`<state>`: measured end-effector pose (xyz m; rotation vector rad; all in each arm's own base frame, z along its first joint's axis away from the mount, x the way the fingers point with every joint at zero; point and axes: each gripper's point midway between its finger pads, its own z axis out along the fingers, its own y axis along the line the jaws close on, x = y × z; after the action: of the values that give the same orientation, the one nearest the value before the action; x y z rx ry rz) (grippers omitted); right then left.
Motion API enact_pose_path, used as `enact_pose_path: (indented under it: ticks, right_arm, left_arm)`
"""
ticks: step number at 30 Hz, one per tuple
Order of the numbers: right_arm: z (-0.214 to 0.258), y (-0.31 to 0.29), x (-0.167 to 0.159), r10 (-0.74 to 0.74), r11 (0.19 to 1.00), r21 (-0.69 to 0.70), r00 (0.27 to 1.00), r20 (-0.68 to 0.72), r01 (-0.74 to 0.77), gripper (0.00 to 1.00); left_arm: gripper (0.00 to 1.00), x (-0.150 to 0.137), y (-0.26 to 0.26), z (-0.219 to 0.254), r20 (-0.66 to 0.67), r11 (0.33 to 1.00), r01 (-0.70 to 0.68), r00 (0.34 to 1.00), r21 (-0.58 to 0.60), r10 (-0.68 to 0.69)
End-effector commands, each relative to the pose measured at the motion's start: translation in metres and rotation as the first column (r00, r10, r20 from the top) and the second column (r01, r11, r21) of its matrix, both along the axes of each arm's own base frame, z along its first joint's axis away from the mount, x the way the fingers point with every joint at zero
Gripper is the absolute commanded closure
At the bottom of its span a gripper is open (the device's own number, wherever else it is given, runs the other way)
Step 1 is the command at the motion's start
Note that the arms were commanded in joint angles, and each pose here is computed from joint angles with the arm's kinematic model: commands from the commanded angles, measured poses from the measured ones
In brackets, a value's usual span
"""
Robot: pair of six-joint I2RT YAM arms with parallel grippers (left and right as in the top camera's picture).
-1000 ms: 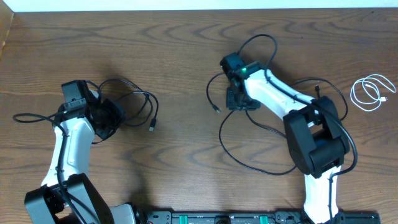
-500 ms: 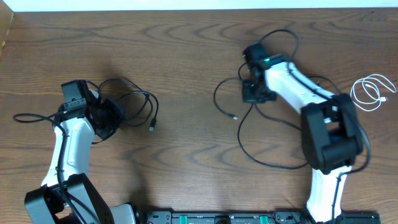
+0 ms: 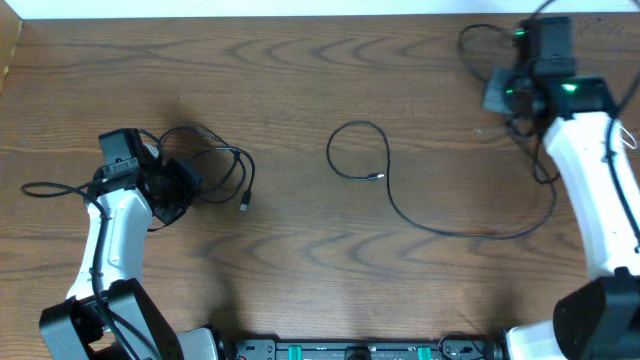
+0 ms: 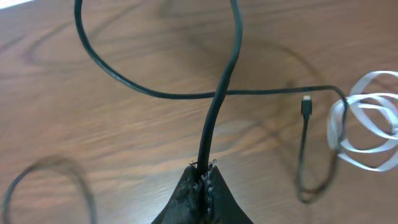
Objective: Untangle cables
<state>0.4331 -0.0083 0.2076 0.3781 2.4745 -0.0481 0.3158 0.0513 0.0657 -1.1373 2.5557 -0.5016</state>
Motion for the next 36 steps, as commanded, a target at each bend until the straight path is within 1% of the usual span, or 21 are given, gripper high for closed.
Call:
enact_pose_path:
  ticks: [1,5,10,12,16,17,18,20,21,22,24,25,26,31,34,36]
  right_arm:
    - [0.011,-0.041,-0.003,-0.082,0.995,-0.053,0.996,0.022,0.083,0.99]
    - [0.015,-0.096,-0.01,-0.22,0.969,-0.107,0.974,0.044,0.224,0.99]
    - [0.022,-0.169,-0.031,-0.409,0.894,-0.165,0.909,0.076,0.416,0.99]
    - [0.022,-0.187,-0.04,-0.473,0.867,-0.134,0.877,0.083,0.48,0.99]
    - [0.015,-0.194,-0.046,-0.475,0.877,-0.058,0.878,0.055,0.477,0.99]
    - [0.012,-0.192,-0.046,-0.465,0.884,-0.033,0.884,0.041,0.466,0.94]
    - [0.01,-0.19,-0.047,-0.462,0.886,-0.027,0.886,0.033,0.463,0.83]
    - [0.009,-0.19,-0.048,-0.461,0.887,-0.027,0.887,0.025,0.462,0.58]
    - [0.008,-0.19,-0.048,-0.461,0.887,-0.027,0.887,0.023,0.462,0.41]
    - [0.007,-0.189,-0.048,-0.461,0.887,-0.027,0.887,0.018,0.462,0.27]
    - [0.004,-0.188,-0.048,-0.456,0.89,-0.021,0.89,0.008,0.456,0.13]
    - [0.003,-0.186,-0.048,-0.45,0.893,-0.012,0.893,0.003,0.45,0.1]
    - [0.001,-0.183,-0.048,-0.444,0.896,-0.003,0.896,-0.007,0.444,0.08]
    - [-0.009,-0.16,-0.049,-0.371,0.925,0.066,0.926,-0.068,0.375,0.09]
    - [-0.016,-0.136,-0.051,-0.305,0.937,0.142,0.945,-0.118,0.32,0.15]
    - [-0.021,-0.109,-0.052,-0.209,0.949,0.204,0.966,-0.155,0.238,0.22]
  left_arm:
    - [0.92,-0.001,-0.003,-0.002,-0.001,1.0,0.022,1.0,-0.007,-0.022]
    - [0.92,-0.001,-0.003,-0.002,-0.001,1.0,0.022,1.0,-0.007,-0.022]
    - [0.92,-0.001,-0.003,-0.002,0.0,1.0,0.022,1.0,-0.007,-0.022]
    - [0.91,-0.001,-0.003,-0.002,0.0,1.0,0.022,1.0,-0.007,-0.022]
    - [0.92,-0.001,-0.003,-0.002,0.0,1.0,0.022,1.0,-0.007,-0.022]
    - [0.92,-0.001,-0.003,-0.002,0.0,1.0,0.022,1.0,-0.007,-0.022]
    - [0.92,-0.001,-0.003,-0.002,0.0,1.0,0.022,1.0,-0.007,-0.022]
    - [0.91,-0.001,-0.003,-0.002,-0.001,1.0,0.022,1.0,-0.007,-0.022]
    - [0.92,-0.001,-0.003,-0.002,0.0,1.0,0.022,1.0,-0.007,-0.022]
    - [0.92,-0.001,-0.003,-0.002,-0.001,1.0,0.022,1.0,-0.007,-0.022]
    - [0.92,-0.001,-0.003,-0.002,-0.001,1.0,0.022,1.0,-0.007,-0.022]
    - [0.92,-0.001,-0.003,-0.002,-0.001,1.0,0.022,1.0,-0.007,-0.022]
    - [0.92,-0.001,-0.003,-0.002,-0.001,1.0,0.021,1.0,-0.007,-0.021]
    - [0.91,-0.001,-0.003,-0.002,-0.001,1.0,0.022,1.0,-0.007,-0.022]
    - [0.92,-0.001,-0.003,-0.002,0.0,1.0,0.022,1.0,-0.007,-0.022]
    - [0.92,-0.001,-0.003,-0.002,0.0,1.0,0.022,1.0,-0.007,-0.022]
